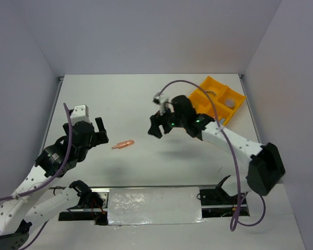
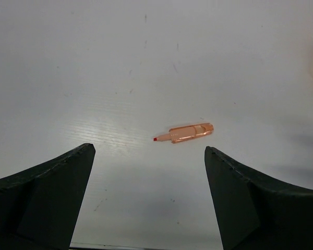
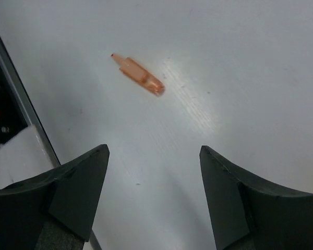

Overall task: Sort the stationery into containers
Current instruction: Pick up the pen from the center of the board.

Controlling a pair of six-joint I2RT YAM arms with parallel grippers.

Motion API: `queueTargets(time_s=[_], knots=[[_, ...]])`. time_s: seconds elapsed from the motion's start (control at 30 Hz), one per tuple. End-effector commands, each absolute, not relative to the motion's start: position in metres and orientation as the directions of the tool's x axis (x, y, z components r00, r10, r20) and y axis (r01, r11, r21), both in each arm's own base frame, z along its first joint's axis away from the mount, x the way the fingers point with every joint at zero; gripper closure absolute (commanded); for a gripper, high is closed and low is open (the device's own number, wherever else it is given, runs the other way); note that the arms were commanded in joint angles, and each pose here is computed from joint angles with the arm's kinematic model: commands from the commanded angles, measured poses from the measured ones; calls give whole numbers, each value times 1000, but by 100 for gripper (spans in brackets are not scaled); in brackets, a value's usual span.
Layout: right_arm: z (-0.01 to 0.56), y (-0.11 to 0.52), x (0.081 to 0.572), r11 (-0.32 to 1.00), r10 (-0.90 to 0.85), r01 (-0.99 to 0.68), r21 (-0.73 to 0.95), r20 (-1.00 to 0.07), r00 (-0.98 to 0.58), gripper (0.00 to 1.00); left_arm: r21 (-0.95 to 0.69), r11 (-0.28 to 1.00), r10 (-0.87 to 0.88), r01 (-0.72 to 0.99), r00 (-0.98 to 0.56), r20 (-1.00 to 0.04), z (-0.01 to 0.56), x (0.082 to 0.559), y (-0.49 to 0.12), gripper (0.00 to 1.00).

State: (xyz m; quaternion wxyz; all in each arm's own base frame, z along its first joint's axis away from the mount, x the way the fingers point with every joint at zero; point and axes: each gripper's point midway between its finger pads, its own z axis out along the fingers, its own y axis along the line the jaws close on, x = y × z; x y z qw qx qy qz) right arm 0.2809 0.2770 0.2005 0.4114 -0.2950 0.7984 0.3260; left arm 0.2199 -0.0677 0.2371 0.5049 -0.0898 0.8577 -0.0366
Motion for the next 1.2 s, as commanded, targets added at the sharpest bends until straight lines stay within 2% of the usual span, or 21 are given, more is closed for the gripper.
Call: queueTargets(time_s=[0.0,0.13,0.17,0.33,0.37,0.47,0.8,0.97,1.07,1.17], knots=[[176,320,261,427,-467,-899,96,-828,-311,22,-199,951,-280,-237,-383,-880,257,219,-43,1],[139,374,260,297,-595,-955,21,-778,-202,22,-232,917,-332,-326,-299,-895,267,212,-18,1],[148,389,264,254,-605,-967,-31,-785,-134,23,-250,911,-345,-329,-273,-898,271,210,-14,1],[102,418,270,107,-731,-993,-42,-680,-50,25,-276,915,-350,-295,-235,-907,279,207,-13,1],[110,429,275,73,-725,-995,-75,-688,-1,25,-279,917,-349,-286,-235,-907,279,207,-15,1],[90,437,280,29,-766,-995,-97,-641,40,26,-269,924,-337,-272,-245,-909,279,209,-18,1],[39,441,281,-19,-810,-994,-107,-581,78,27,-247,939,-311,-238,-283,-907,275,221,-25,1],[21,448,284,6,-795,-993,-118,-603,67,30,-249,942,-307,-224,-286,-908,275,223,-25,1],[18,451,283,3,-792,-995,-104,-607,62,35,-248,945,-304,-214,-290,-907,274,224,-27,1],[15,451,281,-4,-803,-997,-82,-594,52,50,-242,947,-298,-212,-298,-907,273,225,-28,1]])
